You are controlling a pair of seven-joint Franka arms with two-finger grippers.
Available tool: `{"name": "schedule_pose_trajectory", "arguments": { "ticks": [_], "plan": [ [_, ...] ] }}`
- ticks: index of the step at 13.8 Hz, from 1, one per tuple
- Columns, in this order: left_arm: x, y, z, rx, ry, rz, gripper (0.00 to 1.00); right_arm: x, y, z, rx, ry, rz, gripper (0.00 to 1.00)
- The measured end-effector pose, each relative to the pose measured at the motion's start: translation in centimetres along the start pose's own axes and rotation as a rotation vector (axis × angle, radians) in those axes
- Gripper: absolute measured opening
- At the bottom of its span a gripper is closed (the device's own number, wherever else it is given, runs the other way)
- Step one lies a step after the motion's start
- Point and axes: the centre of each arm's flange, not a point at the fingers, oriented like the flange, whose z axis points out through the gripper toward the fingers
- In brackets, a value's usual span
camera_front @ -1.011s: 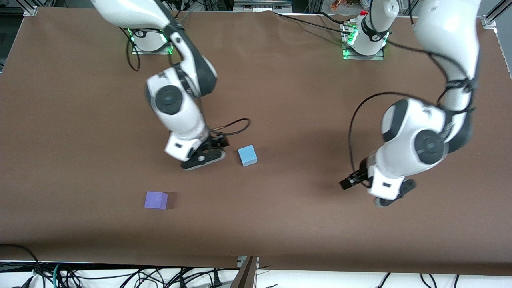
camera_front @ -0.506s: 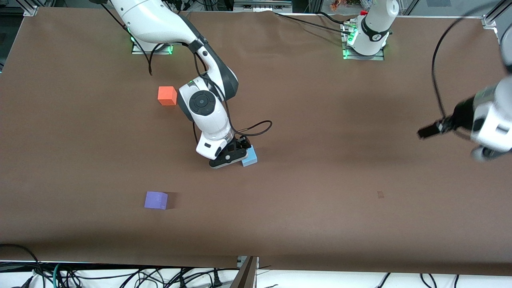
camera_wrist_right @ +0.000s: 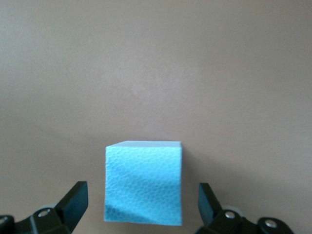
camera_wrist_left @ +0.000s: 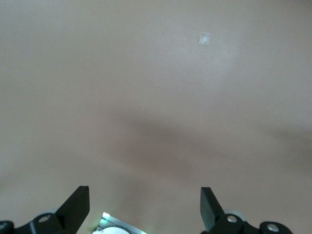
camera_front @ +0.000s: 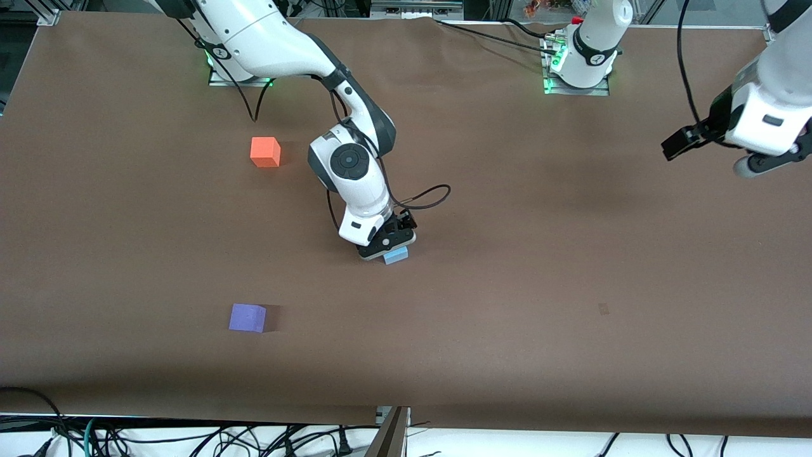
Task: Place blue block between orange and purple blocks
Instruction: 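Grasp the blue cube with the right gripper while the left gripper retracts, then carry the blue cube with the right gripper between orange and purple cubes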
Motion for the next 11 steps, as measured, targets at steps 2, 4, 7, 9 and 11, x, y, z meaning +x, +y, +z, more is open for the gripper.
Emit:
{"name": "schedule_pose_trajectory", "arguments": {
  "ticks": [2,4,7,9,11],
  "plan": [
    [2.3,-0.5,1.8,-0.012,-0.006,0.123,1.0,-0.6,-1.0,0.9,0.0,0.004,-0.002,1.0],
    [4.9,-2.6,2.4,-0.028,-0.009,0.226,1.0,-0.9,-1.4,1.4,-0.004,0.003,-0.01,1.0],
    [6.3,-3.6,2.5,-0.038,-0.007,0.271,1.0,-0.9,-1.1,1.7,-0.028,0.009,-0.034,0.92],
    [6.1,-3.1,1.6,-0.072,0.0,0.298,1.0,-0.1,-0.6,1.1,-0.034,0.026,-0.017,0.65],
    [5.5,-3.8,-0.1,-0.09,-0.031,0.307,1.0,1.3,1.1,-0.1,-0.057,0.038,0.016,0.6]
  ]
}}
